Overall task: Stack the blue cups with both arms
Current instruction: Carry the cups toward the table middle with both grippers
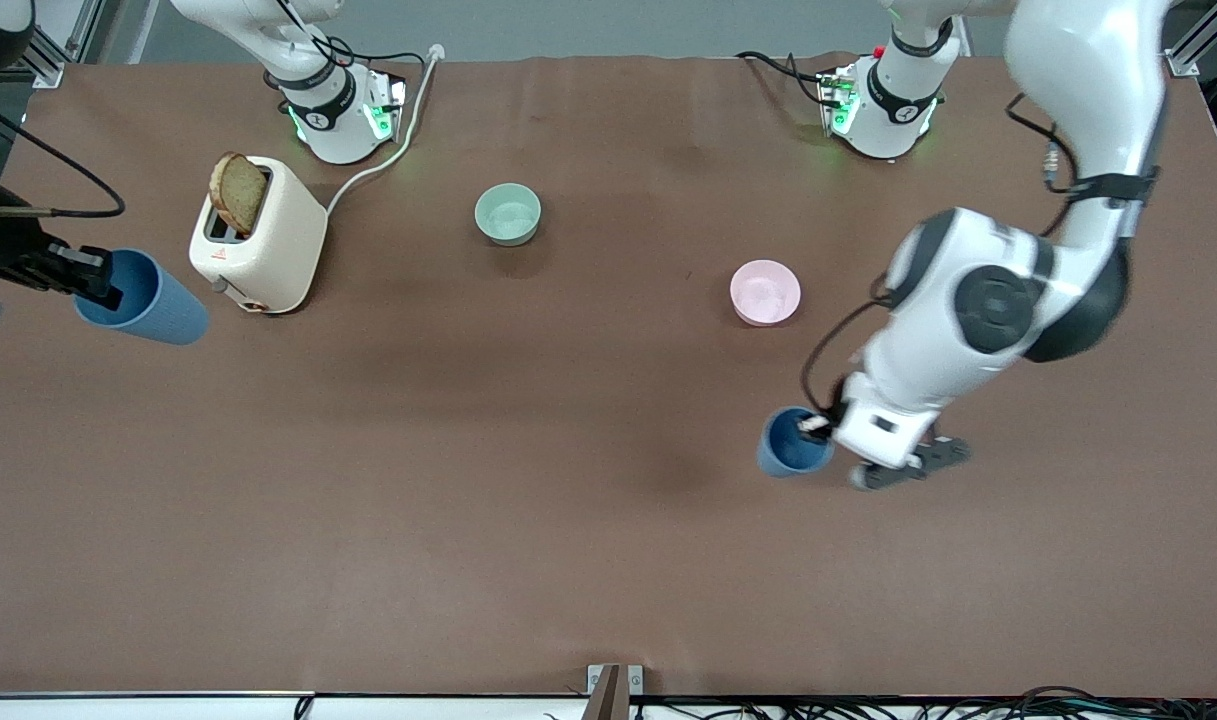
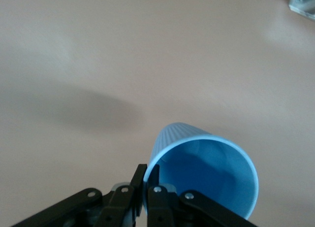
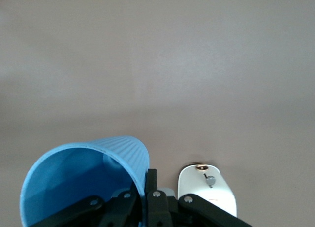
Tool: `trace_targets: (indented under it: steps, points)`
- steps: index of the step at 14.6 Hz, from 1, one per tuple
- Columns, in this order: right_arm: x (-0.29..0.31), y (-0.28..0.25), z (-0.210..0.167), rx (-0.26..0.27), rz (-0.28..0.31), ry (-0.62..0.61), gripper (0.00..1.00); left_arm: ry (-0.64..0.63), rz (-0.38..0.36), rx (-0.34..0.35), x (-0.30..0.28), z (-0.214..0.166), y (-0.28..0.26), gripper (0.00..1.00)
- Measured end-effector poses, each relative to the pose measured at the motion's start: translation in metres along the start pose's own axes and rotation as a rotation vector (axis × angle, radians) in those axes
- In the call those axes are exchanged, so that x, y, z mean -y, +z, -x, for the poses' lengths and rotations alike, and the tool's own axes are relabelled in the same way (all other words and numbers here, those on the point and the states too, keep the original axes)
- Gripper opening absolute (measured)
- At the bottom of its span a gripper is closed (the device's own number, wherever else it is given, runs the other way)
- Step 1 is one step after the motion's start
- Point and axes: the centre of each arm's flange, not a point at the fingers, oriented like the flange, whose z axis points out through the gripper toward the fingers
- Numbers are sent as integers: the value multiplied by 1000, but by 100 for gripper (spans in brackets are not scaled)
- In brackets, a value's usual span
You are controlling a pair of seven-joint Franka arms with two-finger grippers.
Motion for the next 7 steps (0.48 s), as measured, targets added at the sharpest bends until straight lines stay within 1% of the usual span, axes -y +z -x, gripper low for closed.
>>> trace_targets:
  steps: [3,7]
  points:
    - [39,4,3,-2,-1,35,4,-24,-15,27,-60,55,36,6]
    - [108,13,9,-31,-19,83,4,-72,-17,32,-132,130,113,6]
